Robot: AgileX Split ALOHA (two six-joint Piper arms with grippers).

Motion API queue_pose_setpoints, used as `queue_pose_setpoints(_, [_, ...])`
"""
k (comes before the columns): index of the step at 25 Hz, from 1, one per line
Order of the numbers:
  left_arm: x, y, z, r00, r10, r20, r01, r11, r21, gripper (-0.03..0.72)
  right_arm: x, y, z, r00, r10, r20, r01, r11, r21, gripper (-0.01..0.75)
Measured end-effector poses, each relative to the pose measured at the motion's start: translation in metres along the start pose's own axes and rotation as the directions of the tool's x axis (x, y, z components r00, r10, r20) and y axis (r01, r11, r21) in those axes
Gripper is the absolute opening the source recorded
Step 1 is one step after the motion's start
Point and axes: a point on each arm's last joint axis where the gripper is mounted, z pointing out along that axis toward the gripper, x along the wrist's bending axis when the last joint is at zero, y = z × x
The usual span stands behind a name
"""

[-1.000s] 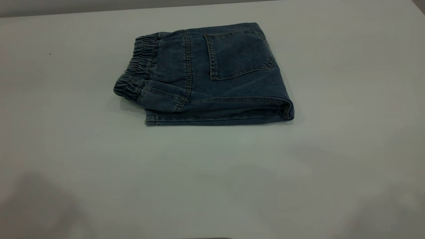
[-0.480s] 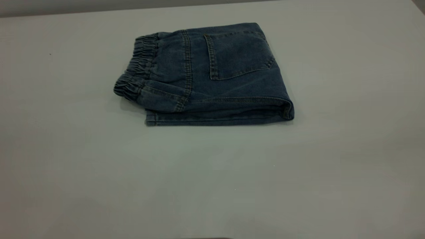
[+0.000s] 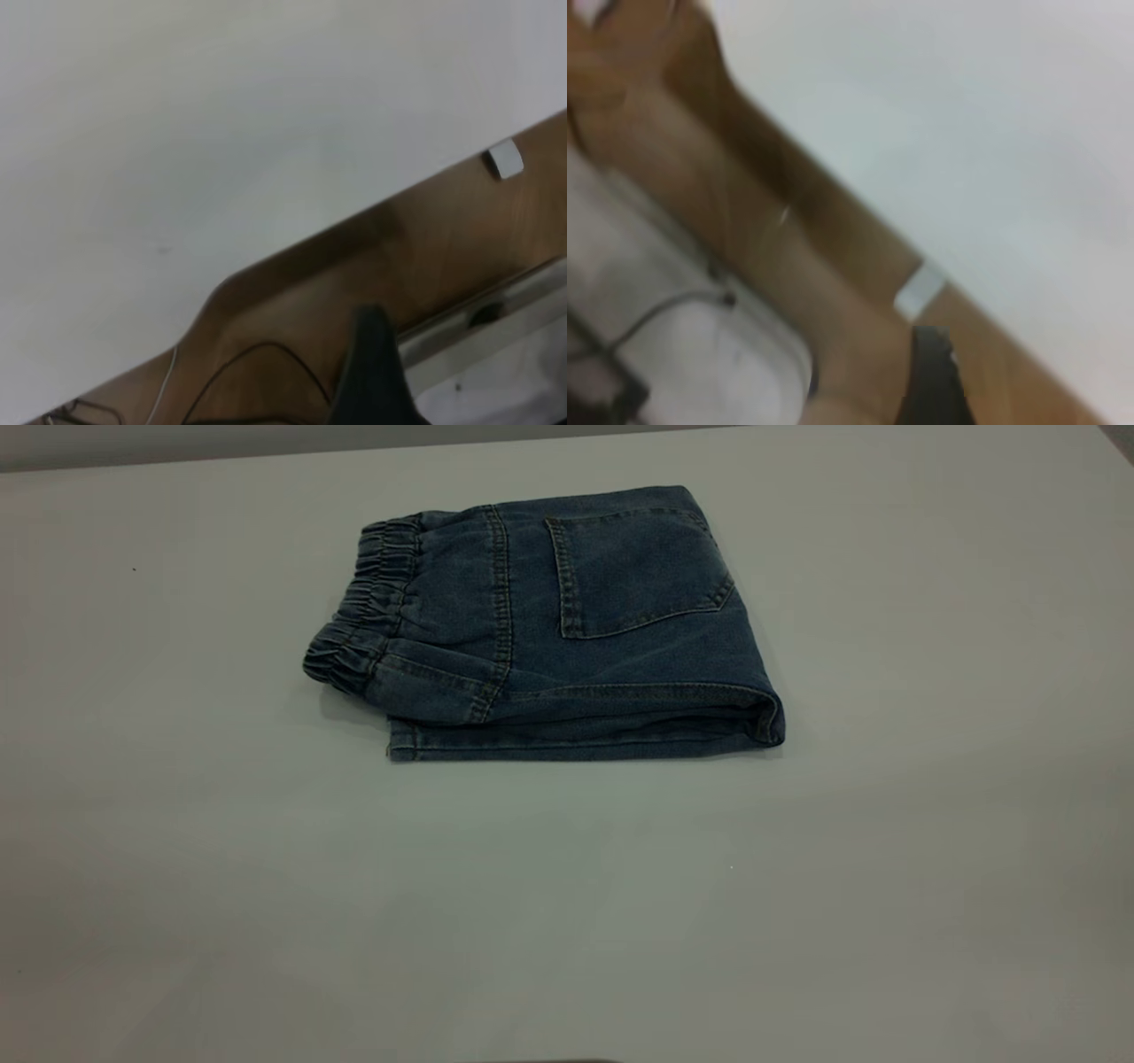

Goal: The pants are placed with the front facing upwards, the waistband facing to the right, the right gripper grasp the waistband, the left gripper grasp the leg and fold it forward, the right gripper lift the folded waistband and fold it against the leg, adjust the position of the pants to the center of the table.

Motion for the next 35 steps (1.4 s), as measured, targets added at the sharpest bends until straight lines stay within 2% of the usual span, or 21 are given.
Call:
queue_pose_setpoints(5, [0.001, 0.0, 0.0, 1.0, -0.016, -0.009, 0.015, 1.0, -0.009, 0.477, -0.003, -0.014, -0.014, 0.999, 0.049, 0.011, -0.047, 0.986, -0.162, 0.428])
queue_pose_setpoints(9, [0.001, 0.0, 0.0, 1.0, -0.022, -0.015, 0.021, 1.0, -0.009, 0.477, -0.002, -0.023, -0.015, 0.998, 0.063, -0.016, -0.065, 0.97, -0.234, 0.428])
queue_pose_setpoints(30, [0.001, 0.0, 0.0, 1.0, -0.022, -0.017, 0.022, 1.0, -0.009, 0.477, 0.0, -0.024, -0.014, 0.997, 0.067, -0.038, -0.075, 0.965, -0.253, 0.428])
queue_pose_setpoints(33, [0.003, 0.0, 0.0, 0.998, -0.054, -0.044, 0.053, 0.999, -0.011, 0.477, -0.001, -0.024, -0.014, 0.991, 0.137, 0.009, -0.13, 0.956, -0.262, 0.428])
queue_pose_setpoints(35, [0.006, 0.0, 0.0, 0.992, -0.099, -0.084, 0.098, 0.995, -0.014, 0.477, -0.002, -0.026, -0.015, 0.971, 0.227, 0.069, -0.2, 0.939, -0.28, 0.428])
